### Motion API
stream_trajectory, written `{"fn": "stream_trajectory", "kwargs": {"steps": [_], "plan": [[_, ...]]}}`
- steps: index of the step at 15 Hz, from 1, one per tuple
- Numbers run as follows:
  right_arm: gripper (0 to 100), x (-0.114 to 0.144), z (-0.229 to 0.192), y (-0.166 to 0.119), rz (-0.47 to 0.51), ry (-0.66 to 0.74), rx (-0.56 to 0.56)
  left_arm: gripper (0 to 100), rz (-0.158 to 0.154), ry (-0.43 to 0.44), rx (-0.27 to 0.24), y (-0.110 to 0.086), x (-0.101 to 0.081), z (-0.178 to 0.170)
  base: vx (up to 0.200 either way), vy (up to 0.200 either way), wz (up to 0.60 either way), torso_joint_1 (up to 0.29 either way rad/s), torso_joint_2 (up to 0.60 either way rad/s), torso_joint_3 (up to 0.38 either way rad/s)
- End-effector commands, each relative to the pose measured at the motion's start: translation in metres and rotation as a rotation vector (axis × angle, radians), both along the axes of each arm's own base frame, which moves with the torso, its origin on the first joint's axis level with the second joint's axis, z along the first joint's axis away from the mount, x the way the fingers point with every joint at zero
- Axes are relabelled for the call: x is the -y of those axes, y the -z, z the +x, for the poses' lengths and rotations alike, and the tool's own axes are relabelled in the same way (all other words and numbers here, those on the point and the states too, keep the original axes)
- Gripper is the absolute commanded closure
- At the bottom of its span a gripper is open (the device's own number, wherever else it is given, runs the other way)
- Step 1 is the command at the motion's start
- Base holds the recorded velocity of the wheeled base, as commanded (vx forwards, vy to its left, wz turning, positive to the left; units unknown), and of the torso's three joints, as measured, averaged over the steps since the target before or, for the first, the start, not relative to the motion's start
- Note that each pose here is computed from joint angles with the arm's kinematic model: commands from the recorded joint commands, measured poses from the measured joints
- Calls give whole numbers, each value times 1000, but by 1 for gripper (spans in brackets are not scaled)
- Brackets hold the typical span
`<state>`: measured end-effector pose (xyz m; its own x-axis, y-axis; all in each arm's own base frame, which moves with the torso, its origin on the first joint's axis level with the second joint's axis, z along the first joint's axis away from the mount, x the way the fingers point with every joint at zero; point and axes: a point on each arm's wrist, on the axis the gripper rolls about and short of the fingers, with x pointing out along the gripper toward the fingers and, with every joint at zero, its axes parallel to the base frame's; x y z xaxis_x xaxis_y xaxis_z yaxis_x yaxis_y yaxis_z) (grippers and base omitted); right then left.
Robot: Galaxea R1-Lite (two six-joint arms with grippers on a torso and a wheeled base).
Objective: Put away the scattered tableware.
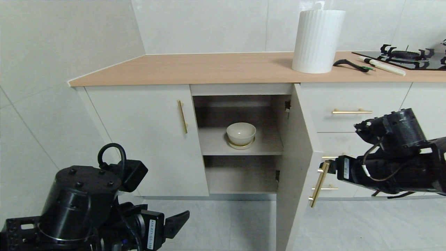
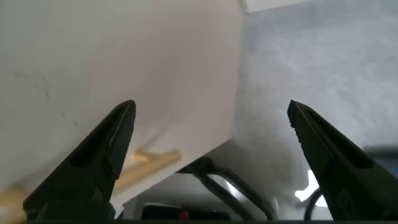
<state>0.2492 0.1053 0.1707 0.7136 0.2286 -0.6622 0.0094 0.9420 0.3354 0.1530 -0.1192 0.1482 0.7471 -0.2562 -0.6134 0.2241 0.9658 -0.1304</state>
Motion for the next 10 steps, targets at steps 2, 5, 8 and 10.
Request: {"fn": "stream_trajectory", "kwargs": {"steps": [2, 5, 8, 10], "plan": [[0, -38, 35, 16, -27, -78, -29, 0, -10, -31, 14, -3, -5, 3, 0, 0, 0, 0, 0, 0], [0, -54, 57, 24, -49, -111, -21, 0, 5, -21, 20, -3, -6, 3, 0, 0, 0, 0, 0, 0], [0, -63, 74, 27, -42, -112, -7, 0, 3, -7, 50, -9, -8, 0, 0, 0, 0, 0, 0, 0], [0, -71, 88, 30, -34, -109, 4, 0, 0, -6, 55, -10, -9, -1, 0, 0, 0, 0, 0, 0]]}}
